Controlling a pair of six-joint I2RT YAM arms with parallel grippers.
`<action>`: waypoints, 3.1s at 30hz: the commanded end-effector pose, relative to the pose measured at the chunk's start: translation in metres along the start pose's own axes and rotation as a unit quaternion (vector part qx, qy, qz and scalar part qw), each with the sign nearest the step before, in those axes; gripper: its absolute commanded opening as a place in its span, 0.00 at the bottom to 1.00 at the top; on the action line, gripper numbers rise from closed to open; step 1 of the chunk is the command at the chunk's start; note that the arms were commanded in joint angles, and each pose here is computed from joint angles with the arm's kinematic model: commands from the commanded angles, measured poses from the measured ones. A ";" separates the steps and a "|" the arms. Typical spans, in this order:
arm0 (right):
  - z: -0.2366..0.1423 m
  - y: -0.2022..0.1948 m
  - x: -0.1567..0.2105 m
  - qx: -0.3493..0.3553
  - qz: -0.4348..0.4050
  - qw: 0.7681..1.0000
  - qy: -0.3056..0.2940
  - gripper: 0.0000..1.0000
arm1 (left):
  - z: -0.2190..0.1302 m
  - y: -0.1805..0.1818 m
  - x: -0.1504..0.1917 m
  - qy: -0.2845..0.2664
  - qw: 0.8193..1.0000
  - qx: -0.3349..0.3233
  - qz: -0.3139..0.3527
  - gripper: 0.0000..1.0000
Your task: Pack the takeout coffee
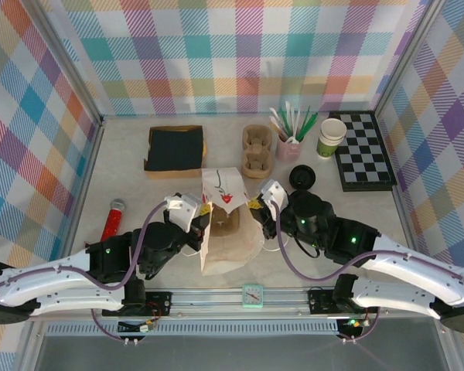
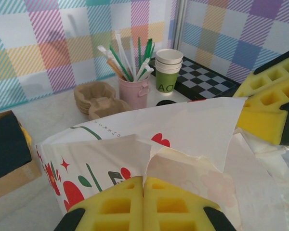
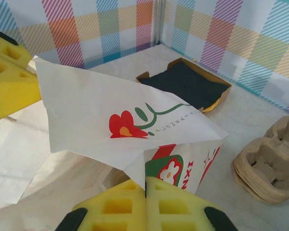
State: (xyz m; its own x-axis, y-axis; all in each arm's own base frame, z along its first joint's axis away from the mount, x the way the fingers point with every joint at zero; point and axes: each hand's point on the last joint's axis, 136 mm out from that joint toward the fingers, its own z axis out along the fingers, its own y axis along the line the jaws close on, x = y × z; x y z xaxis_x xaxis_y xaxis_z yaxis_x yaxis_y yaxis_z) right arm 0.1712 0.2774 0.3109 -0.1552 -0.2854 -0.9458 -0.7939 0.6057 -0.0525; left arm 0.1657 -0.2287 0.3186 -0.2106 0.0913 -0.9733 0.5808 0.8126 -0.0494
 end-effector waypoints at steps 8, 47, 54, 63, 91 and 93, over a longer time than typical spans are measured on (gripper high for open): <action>-0.005 -0.003 -0.035 0.011 0.010 0.998 0.056 0.00 | 0.003 0.008 -0.048 0.035 0.998 -0.027 -0.047 0.00; 0.016 -0.084 0.014 0.121 0.135 0.953 0.241 0.03 | 0.077 0.014 -0.014 0.208 0.961 -0.003 -0.184 0.03; 0.031 -0.097 0.018 0.128 0.123 0.951 0.253 0.04 | 0.091 0.025 -0.009 0.211 0.960 -0.020 -0.182 0.09; 0.045 -0.116 0.013 0.137 0.115 0.951 0.253 0.06 | 0.103 0.048 -0.020 0.199 0.963 -0.045 -0.176 0.19; -0.052 -0.174 -0.058 0.289 0.181 0.919 0.197 0.99 | 0.061 0.144 -0.064 0.136 0.951 -0.116 -0.251 0.63; -0.064 -0.184 -0.048 0.309 0.211 0.903 0.209 0.99 | 0.060 0.156 -0.055 0.132 0.942 -0.113 -0.287 0.63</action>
State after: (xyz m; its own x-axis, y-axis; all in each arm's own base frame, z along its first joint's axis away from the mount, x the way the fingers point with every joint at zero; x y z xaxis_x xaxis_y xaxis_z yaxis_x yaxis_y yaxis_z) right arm 0.2970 0.1678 0.3921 -0.6080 -0.2030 -0.7675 -0.2929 0.9559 -0.0208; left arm 0.3194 -0.1445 0.3658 -0.5877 -0.2208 -0.7783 0.1543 0.9138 -0.3758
